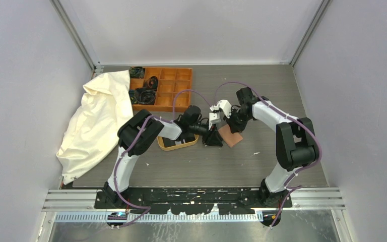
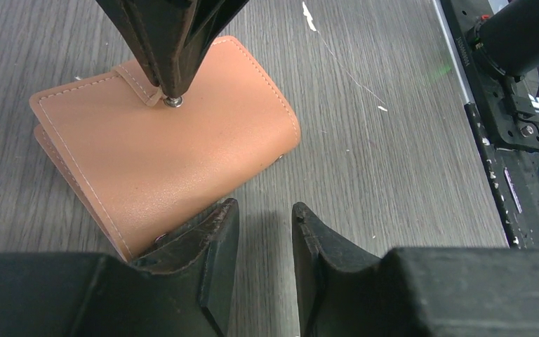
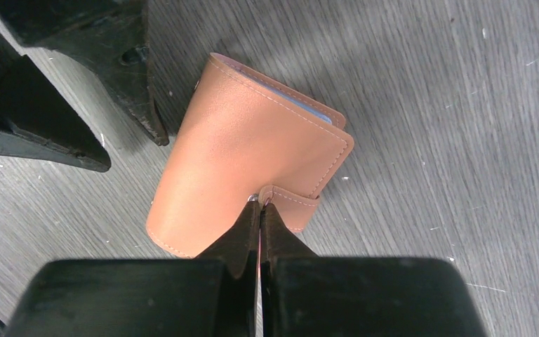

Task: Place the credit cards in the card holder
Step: Close the card holder at the center of the board.

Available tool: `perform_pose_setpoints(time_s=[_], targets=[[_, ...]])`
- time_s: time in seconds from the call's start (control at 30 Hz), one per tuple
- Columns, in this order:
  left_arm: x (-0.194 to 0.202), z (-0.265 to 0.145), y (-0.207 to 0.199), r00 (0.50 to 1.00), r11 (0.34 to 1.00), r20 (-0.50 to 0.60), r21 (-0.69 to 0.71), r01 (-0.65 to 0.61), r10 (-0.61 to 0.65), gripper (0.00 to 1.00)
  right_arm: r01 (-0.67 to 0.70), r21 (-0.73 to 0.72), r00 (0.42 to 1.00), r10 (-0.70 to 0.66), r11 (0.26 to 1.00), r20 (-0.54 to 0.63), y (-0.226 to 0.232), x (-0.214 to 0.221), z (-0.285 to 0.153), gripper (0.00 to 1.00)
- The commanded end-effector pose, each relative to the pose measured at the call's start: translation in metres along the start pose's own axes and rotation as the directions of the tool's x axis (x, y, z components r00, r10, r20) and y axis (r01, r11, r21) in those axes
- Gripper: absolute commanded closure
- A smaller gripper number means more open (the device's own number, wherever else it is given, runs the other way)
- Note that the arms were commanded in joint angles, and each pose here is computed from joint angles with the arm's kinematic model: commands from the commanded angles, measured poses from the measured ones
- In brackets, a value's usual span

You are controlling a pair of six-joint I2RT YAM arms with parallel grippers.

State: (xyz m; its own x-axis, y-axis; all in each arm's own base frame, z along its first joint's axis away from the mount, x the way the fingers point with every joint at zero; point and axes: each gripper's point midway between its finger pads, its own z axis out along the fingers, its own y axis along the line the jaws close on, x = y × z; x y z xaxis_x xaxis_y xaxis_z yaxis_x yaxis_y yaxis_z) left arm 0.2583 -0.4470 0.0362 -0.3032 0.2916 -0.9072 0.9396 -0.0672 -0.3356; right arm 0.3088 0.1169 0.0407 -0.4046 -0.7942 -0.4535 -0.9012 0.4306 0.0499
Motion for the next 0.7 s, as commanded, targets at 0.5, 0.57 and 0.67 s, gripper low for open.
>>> perform_pose_setpoints(time_s=[0.5, 0.57, 0.67], targets=[[-0.055, -0.028, -0.006, 0.967, 0.990, 0.217, -0.065, -0.124, 0.135, 0.66, 0.041, -0.007, 0.996, -0.041, 0.999, -0.075, 0.024, 0.022, 0.018, 0.99], [-0.060, -0.035, -0.008, 0.957, 0.988, 0.249, -0.076, -0.133, 0.148, 0.66, 0.040, -0.007, 0.996, -0.040, 0.999, -0.077, 0.024, 0.023, 0.018, 0.99], [-0.066, -0.043, -0.010, 0.945, 0.987, 0.286, -0.082, -0.141, 0.159, 0.66, 0.037, -0.003, 0.996, -0.037, 0.999, -0.084, 0.023, 0.025, 0.017, 0.99]])
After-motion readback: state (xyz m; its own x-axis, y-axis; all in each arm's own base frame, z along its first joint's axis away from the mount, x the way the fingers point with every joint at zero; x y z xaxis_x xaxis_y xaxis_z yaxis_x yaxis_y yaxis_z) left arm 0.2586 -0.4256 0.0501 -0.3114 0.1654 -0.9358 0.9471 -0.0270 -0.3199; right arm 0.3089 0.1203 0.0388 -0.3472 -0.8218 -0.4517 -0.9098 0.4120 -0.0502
